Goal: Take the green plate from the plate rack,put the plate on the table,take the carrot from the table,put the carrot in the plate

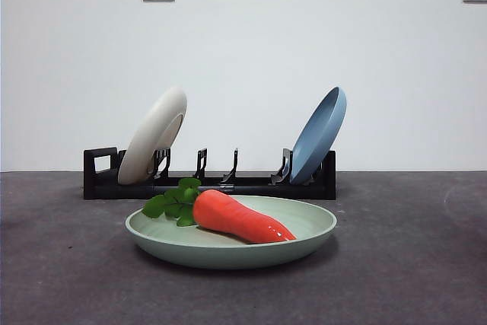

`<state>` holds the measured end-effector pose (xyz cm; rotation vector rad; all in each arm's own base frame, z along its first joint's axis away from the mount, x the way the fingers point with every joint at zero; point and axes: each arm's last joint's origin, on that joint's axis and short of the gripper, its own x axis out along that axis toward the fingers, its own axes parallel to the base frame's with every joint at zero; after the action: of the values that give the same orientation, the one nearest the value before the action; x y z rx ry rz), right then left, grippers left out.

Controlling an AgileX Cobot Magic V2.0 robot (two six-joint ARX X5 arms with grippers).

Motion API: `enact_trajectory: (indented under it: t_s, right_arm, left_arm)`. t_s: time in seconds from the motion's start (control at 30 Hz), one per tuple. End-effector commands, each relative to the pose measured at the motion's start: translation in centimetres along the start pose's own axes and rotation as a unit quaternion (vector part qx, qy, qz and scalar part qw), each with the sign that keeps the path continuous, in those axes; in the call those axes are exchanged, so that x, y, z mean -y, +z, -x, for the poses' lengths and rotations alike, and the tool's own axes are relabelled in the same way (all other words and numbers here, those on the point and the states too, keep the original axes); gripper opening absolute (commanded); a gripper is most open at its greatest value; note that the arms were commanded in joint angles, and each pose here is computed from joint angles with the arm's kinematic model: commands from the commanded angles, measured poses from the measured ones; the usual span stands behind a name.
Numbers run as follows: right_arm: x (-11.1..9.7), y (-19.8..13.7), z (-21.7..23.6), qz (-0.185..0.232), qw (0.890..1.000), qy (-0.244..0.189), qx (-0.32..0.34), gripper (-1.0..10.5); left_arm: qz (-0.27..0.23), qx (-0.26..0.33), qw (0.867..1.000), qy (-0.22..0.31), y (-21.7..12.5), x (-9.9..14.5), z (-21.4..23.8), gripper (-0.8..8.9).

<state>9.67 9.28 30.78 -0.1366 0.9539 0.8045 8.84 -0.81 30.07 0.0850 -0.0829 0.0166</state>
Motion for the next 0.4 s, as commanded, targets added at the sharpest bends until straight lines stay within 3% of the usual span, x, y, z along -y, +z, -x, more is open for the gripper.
enact_trajectory:
  t_s: [0.03,0.4]
  right_arm:
    - [0.0,-0.1,-0.1,-0.004,1.0,-0.001,-0.001,0.0]
    - [0.0,-0.1,-0.1,-0.004,1.0,-0.001,-0.001,0.0]
  left_arm:
    - [-0.006,-0.003,1.0,0.007,-2.9,0.1,0.2,-0.03]
    - [0.006,-0.056,0.998,-0.038,-11.0,0.9,0.2,-0.03]
